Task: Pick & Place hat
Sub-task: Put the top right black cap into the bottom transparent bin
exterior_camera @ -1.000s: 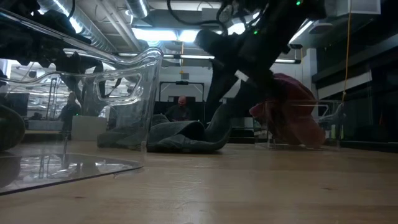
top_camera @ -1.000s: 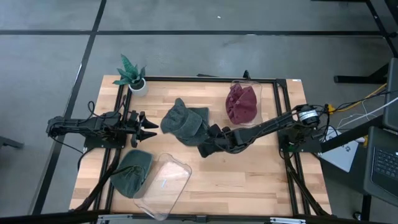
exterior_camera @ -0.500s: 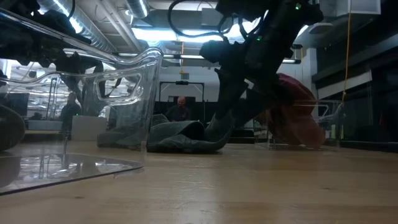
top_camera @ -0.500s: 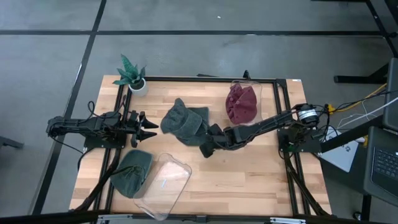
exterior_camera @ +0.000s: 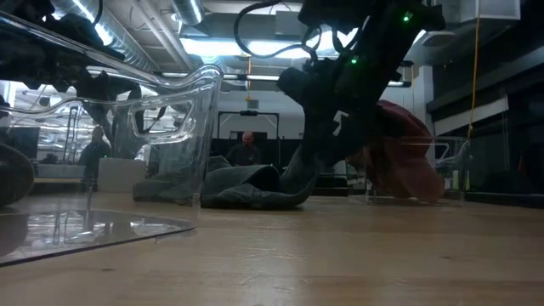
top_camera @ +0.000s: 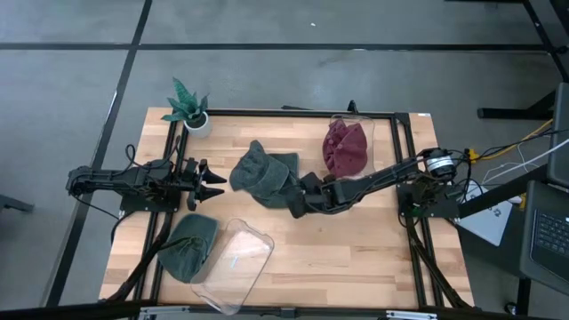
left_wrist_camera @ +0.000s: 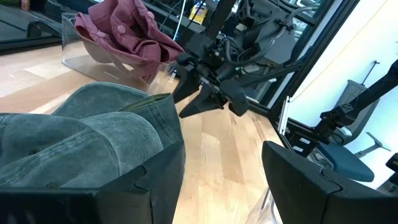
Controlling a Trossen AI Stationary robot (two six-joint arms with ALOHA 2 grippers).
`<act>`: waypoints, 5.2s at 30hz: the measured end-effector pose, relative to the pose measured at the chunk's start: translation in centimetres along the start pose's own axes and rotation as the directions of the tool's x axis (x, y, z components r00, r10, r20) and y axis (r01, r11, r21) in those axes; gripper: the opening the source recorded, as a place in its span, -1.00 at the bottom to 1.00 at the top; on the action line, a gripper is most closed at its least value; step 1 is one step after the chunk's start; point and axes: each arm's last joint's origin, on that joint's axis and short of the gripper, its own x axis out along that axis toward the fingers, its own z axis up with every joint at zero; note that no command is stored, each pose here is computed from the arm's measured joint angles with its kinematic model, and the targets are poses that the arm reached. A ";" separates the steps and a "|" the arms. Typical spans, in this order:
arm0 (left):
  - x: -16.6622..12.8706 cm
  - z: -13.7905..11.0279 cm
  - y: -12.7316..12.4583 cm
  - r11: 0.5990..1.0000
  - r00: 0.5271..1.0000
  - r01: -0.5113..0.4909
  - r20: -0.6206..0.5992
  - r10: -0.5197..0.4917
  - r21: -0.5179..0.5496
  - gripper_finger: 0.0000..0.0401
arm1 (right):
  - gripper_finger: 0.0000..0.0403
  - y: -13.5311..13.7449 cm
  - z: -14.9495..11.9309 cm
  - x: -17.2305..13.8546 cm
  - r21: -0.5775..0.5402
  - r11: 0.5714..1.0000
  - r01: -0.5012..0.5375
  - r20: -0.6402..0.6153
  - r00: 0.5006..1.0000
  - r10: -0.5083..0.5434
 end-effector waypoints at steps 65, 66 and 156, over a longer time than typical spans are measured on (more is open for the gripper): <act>0.0 0.0 0.0 1.000 1.000 0.000 0.000 0.000 0.000 0.05 | -0.99 3.8 8.9 -5.1 -0.976 0.162 0.144 0.156 0.986 0.063; 0.0 0.0 0.0 1.000 1.000 0.000 0.000 0.000 0.000 0.05 | -0.99 3.9 8.6 -4.9 -0.978 0.167 0.125 0.137 0.988 0.064; 0.0 0.0 0.0 1.000 1.000 0.000 0.000 0.000 0.000 0.05 | 0.40 -4.1 -9.3 1.1 0.890 0.424 -0.168 -0.114 0.818 0.563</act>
